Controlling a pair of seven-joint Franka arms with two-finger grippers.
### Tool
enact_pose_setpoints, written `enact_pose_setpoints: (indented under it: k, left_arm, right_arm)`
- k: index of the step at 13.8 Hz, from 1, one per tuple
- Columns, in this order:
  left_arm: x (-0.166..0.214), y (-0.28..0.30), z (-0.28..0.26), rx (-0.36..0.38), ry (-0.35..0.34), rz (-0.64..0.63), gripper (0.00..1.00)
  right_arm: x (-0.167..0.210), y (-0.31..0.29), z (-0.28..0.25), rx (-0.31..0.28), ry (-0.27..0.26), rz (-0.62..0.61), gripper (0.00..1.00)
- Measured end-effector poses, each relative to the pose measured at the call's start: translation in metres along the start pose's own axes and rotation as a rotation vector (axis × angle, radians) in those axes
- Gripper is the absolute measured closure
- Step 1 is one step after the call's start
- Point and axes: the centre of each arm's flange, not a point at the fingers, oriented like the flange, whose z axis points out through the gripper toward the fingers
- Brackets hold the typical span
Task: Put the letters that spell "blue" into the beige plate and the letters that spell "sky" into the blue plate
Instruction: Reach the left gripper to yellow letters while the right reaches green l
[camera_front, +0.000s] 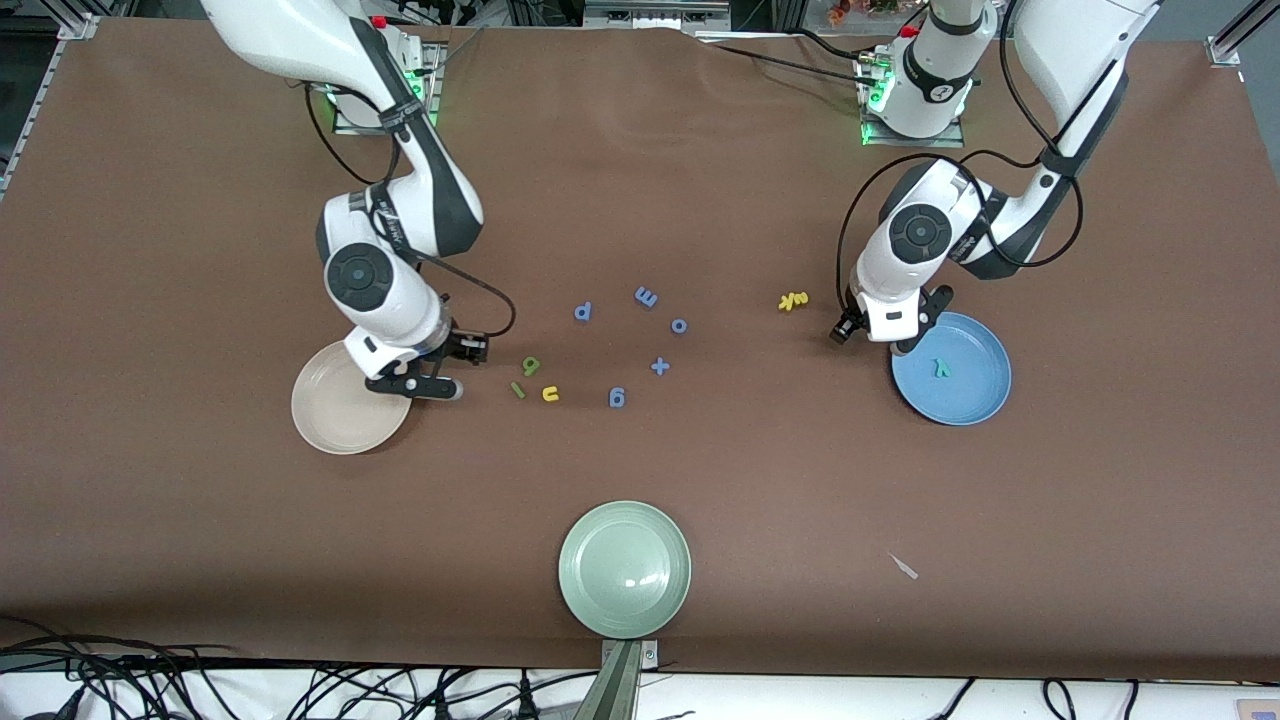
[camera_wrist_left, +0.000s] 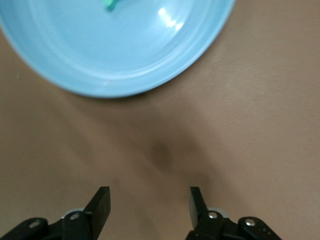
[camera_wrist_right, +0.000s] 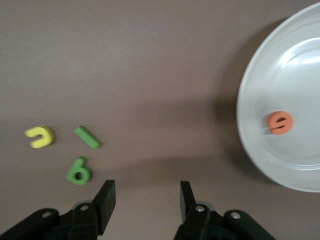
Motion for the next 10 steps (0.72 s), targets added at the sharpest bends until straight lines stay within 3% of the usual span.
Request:
enact_pose_setpoints:
  k: [5,10]
  left_arm:
    - [-0.035,0.007,-0.007,-0.022,-0.014,-0.222,0.28]
    - [-0.039,0.009,-0.009,-0.028,-0.018,-0.376,0.28]
  right_arm:
    - [0.024,-0.028,0.019,0.028,0.025,0.073,0.40]
    - [0.020,-0.058,0.052,0.050,0.043,0.073,0.40]
